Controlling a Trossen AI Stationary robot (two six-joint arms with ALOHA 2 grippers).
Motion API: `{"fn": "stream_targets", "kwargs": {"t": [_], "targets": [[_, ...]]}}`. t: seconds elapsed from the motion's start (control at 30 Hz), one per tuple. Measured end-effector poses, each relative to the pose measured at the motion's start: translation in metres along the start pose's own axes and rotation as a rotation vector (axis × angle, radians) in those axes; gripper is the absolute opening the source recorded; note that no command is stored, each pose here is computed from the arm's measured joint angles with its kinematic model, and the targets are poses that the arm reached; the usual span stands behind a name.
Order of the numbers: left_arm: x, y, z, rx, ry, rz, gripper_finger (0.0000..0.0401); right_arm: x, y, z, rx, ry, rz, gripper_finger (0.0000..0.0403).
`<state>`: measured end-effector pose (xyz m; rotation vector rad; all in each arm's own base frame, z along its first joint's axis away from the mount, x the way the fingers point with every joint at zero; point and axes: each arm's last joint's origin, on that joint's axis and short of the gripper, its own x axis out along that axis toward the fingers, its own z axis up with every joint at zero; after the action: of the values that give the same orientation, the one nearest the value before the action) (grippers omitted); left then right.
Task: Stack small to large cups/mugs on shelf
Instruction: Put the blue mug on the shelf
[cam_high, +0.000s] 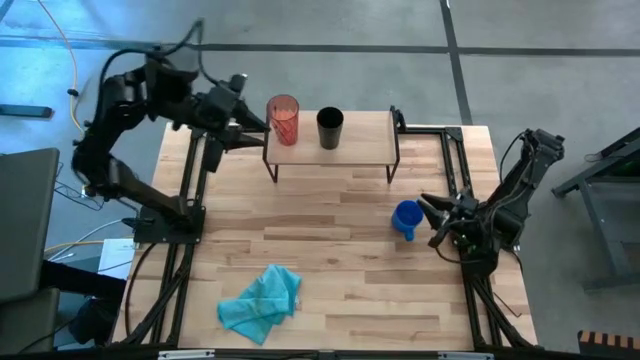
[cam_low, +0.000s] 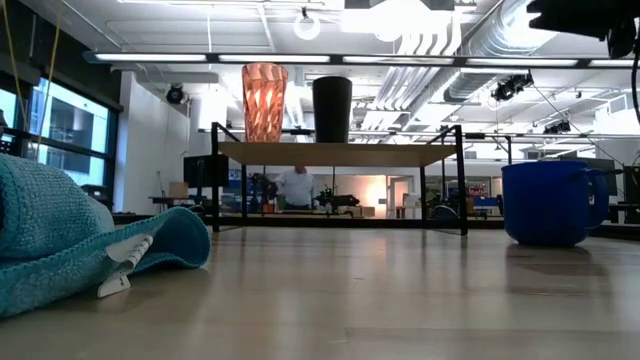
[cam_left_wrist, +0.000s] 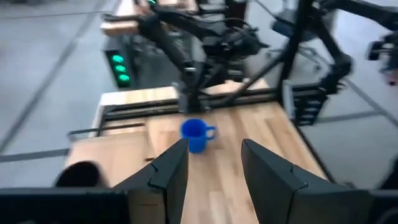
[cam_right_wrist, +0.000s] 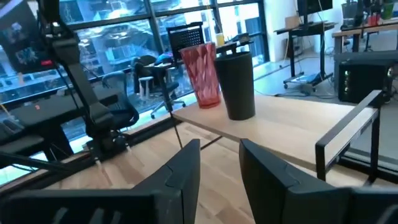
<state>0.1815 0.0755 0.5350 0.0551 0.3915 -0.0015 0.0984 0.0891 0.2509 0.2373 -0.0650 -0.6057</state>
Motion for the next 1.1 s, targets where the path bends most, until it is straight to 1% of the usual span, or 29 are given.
{"fn": "stream_targets", "kwargs": {"t": [0.1,0.17,0.23,0.33,0.4,0.5,0.63,0.73,0.8,0.9,1.0,1.1], "targets": [[-0.016,-0.008,-0.009,0.016,-0.072,0.067,0.0138,-0.003,-0.001,0.006,0.019,0.001,0.020,0.0103],[-0.028,-0.015,-0.017,0.023,-0.148,0.098,0.0138,-0.005,-0.002,0.009,0.019,0.004,0.035,0.0103],[-0.036,-0.020,-0.030,0.010,-0.210,0.139,0.0138,-0.006,-0.003,0.013,0.019,0.000,0.040,0.0103],[-0.039,-0.025,-0.058,-0.044,-0.269,0.254,0.0138,-0.007,-0.004,0.019,0.007,0.002,0.046,0.0103],[-0.036,-0.027,-0.080,-0.089,-0.307,0.314,0.0138,-0.007,-0.005,0.021,0.003,0.002,0.046,0.0103],[-0.027,-0.030,-0.114,-0.166,-0.367,0.326,0.0138,-0.007,-0.007,0.021,0.011,0.011,0.054,0.0103],[-0.014,-0.034,-0.154,-0.251,-0.419,0.331,0.0138,-0.006,-0.008,0.011,0.084,0.055,0.080,0.0103],[-0.007,-0.035,-0.176,-0.296,-0.438,0.334,0.0138,-0.006,-0.010,-0.003,0.160,0.105,0.100,0.0103],[-0.005,-0.037,-0.185,-0.311,-0.443,0.330,0.0138,-0.006,-0.010,-0.014,0.209,0.138,0.107,0.0103],[-0.004,-0.037,-0.191,-0.317,-0.437,0.338,0.0138,-0.006,-0.008,-0.027,0.261,0.186,0.111,0.0103],[-0.004,-0.037,-0.191,-0.313,-0.437,0.341,0.0138,-0.006,-0.004,-0.037,0.286,0.250,0.112,0.0101],[-0.004,-0.037,-0.191,-0.308,-0.437,0.342,0.0138,-0.005,0.001,-0.046,0.290,0.326,0.104,0.0087]]}}
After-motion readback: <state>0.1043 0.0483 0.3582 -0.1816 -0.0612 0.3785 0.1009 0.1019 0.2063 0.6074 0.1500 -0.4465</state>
